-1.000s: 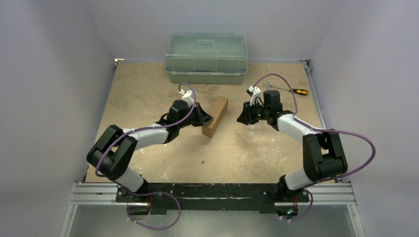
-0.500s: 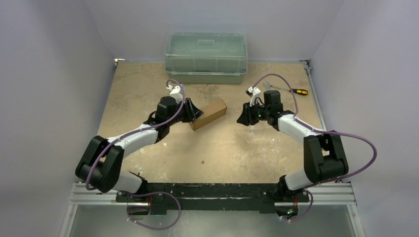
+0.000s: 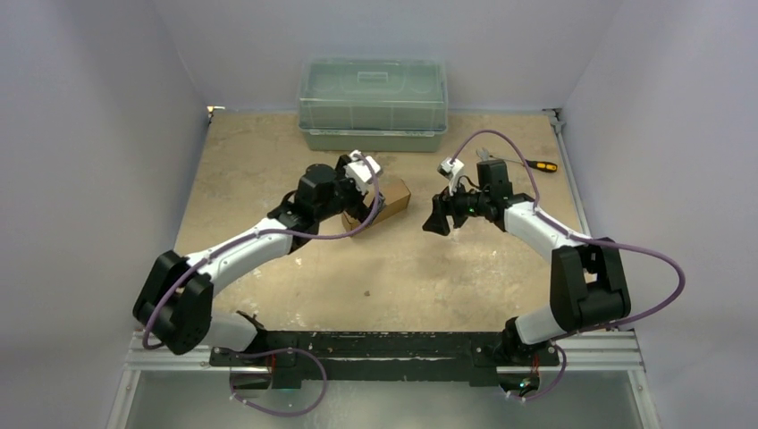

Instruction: Fold the paper box

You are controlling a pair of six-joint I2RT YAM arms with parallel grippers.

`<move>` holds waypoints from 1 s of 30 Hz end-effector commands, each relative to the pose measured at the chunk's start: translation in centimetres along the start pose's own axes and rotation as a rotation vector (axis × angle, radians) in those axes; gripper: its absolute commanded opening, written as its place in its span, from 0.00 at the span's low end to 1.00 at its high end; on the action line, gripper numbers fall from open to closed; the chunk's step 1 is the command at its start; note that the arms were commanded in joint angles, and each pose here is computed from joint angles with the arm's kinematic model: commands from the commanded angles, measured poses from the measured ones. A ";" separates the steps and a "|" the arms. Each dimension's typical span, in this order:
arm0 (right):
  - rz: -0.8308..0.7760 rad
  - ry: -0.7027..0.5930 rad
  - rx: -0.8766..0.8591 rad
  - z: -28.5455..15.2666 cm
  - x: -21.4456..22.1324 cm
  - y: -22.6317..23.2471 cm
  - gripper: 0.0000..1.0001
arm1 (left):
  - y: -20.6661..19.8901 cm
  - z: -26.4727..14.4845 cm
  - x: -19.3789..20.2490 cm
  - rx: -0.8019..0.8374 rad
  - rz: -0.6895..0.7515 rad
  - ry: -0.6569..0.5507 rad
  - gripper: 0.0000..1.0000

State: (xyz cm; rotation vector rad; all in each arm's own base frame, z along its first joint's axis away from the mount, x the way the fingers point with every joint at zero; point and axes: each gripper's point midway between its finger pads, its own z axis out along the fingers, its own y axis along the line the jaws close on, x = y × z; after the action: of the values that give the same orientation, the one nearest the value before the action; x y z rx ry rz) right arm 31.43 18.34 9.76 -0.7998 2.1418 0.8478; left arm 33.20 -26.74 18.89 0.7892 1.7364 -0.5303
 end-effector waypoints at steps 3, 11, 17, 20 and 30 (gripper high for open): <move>-0.235 -0.036 -0.147 -2.3 -1.8 2.4 0.79 | 1.6 2.8 0.4 0.034 0.389 0.076 0.91; -0.254 -0.038 -0.189 -2.7 -1.6 2.9 0.81 | 1.0 5.4 3.7 0.125 0.417 0.201 0.90; -0.251 -0.035 -0.195 -2.6 -1.5 2.9 0.81 | 1.3 6.3 5.4 0.113 0.394 0.246 0.82; -0.253 -0.035 -0.197 -2.7 -1.5 3.0 0.81 | 1.7 6.9 6.0 0.093 0.363 0.281 0.65; -0.255 -0.042 -0.201 -3.0 -1.7 3.1 0.81 | 1.8 6.5 5.8 0.092 -0.027 0.302 0.27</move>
State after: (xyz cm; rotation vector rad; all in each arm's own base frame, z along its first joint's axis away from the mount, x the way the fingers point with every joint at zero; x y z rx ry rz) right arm 28.29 18.20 11.66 -1.0990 1.9602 0.9506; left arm 37.52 -28.57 9.98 1.1670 1.9099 -0.3262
